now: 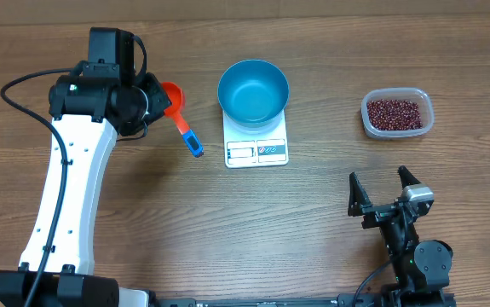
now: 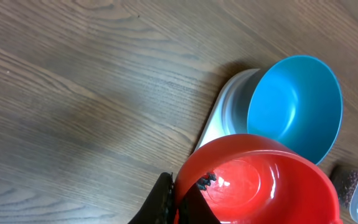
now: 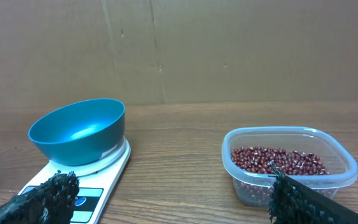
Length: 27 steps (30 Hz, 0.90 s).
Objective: Scoop item into bowl and weigh 150g on scale
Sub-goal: 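Lift the red scoop with the left gripper toward the scale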
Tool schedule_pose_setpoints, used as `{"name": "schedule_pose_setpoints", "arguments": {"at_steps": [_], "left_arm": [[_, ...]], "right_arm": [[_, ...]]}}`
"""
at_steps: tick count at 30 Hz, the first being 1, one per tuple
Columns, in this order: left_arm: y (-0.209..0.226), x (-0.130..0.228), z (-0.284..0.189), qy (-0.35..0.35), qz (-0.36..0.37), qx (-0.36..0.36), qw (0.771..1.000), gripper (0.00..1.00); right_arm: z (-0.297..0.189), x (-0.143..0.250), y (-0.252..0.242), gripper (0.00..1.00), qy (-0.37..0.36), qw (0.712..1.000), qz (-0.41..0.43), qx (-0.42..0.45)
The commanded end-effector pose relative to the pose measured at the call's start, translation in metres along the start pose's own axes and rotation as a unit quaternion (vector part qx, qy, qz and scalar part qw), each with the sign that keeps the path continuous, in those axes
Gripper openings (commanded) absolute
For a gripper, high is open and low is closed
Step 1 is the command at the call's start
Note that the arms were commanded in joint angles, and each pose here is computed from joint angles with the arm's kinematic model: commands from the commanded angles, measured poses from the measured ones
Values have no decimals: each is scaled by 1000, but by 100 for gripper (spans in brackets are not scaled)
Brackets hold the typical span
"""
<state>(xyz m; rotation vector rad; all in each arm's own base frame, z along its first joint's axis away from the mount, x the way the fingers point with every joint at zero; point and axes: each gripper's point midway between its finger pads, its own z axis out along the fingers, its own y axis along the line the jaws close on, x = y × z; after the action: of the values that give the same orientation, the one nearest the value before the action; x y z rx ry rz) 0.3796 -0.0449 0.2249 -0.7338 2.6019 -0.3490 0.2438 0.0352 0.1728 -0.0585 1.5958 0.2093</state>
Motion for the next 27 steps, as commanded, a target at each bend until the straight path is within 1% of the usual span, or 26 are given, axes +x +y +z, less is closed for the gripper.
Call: {"name": "schedule_pose_setpoints", "arguments": {"at_steps": [1, 10, 19, 24, 27], "left_arm": [[-3, -7, -7, -19, -2, 1, 1000, 4], [-6, -13, -10, -32, 1, 7, 999, 4], [-15, -27, -30, -59, 13, 14, 998, 4], [-23, -27, -41, -72, 28, 12, 997, 4], [-32, -21, -41, -71, 41, 14, 997, 4]], "right_arm": [[0, 2, 0, 100, -1, 1000, 1, 1], [0, 2, 0, 100, -1, 1000, 1, 1], [0, 2, 0, 100, -1, 1000, 1, 1], [0, 2, 0, 100, -1, 1000, 1, 1], [0, 2, 0, 100, -1, 1000, 1, 1]]}}
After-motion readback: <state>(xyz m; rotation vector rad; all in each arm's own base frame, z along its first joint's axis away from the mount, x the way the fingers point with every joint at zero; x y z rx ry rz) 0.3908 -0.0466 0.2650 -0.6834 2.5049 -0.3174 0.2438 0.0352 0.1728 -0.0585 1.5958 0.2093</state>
